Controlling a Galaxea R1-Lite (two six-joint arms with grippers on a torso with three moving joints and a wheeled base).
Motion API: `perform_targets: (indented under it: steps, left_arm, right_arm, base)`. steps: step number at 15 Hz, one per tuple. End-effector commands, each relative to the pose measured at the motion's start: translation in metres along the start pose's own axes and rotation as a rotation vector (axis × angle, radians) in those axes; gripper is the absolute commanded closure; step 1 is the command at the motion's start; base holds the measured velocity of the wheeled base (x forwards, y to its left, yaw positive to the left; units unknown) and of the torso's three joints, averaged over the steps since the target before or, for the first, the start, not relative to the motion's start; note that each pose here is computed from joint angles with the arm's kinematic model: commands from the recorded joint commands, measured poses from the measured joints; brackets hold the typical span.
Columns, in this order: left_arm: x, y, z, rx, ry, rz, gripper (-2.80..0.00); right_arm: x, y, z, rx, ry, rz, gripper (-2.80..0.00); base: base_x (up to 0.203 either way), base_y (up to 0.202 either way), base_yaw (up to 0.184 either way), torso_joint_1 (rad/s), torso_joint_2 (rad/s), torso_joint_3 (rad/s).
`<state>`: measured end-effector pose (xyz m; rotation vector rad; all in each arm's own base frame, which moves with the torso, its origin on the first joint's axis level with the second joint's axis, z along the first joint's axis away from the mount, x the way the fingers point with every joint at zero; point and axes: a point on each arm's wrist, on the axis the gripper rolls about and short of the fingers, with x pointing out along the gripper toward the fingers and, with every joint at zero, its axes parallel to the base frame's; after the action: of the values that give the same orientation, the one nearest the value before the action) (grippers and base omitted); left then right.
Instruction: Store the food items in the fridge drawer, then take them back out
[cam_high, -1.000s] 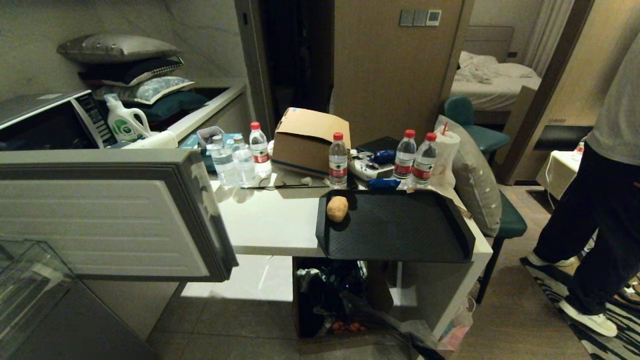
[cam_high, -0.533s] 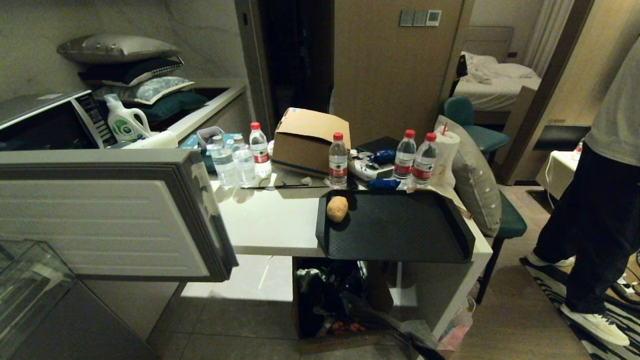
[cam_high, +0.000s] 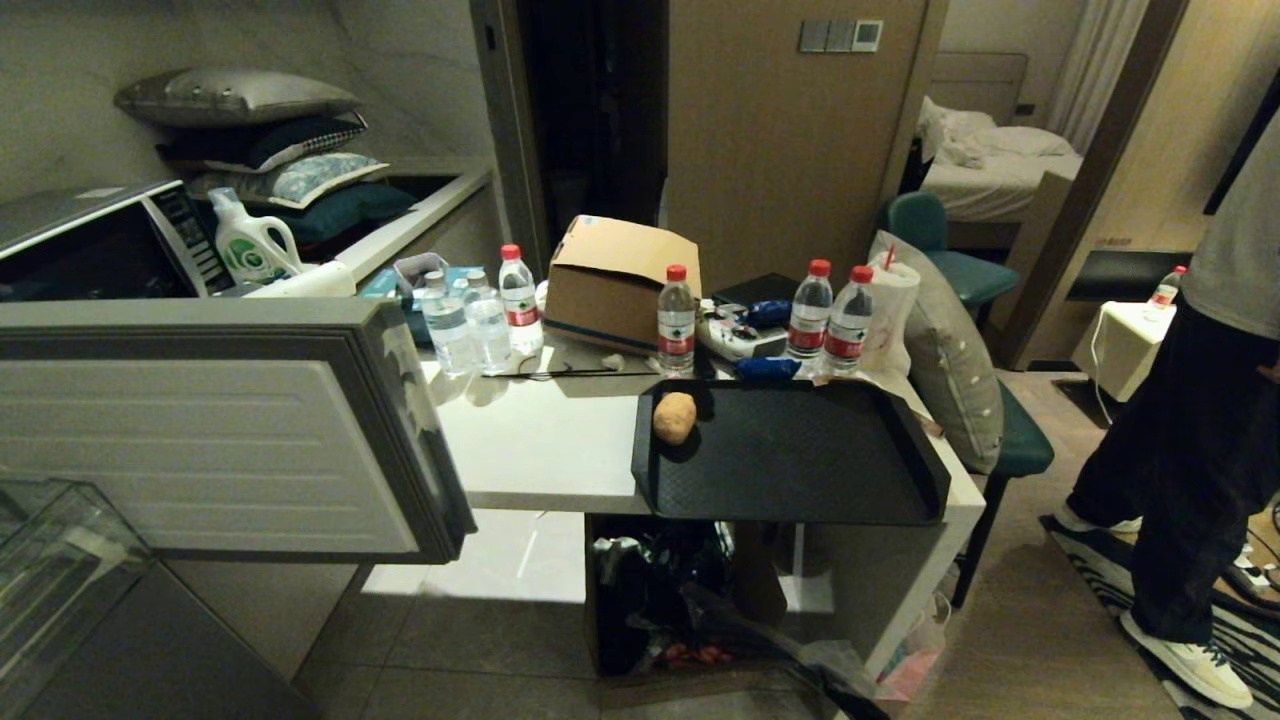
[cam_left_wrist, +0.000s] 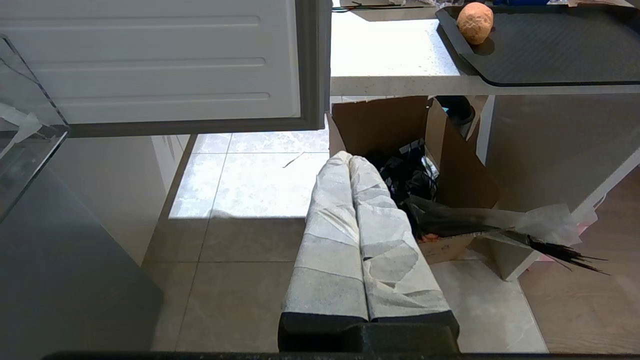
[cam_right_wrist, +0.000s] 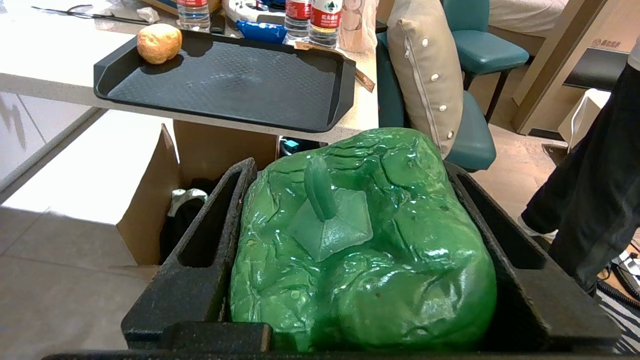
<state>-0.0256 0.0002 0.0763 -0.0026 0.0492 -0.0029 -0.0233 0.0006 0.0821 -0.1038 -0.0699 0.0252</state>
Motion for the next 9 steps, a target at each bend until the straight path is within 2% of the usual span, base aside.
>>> perform_targets:
  steps: [1,9]
  left_arm:
    - [0.0001,0.0,-0.0001,0.0,0.003,0.0,0.0]
    - [0.0001,0.0,0.0,0.0,0.002,0.0,0.0]
  right_arm:
    - [0.0019,0.0006,-0.0072,-0.001,0.021,0.0,0.0]
    - [0.002,0.0006,-0.0075,0.002,0.021,0.0,0.0]
  base:
    - [0.0,0.0,0.0,0.0,0.0,0.0]
    - [0.0,0.0,0.0,0.0,0.0,0.0]
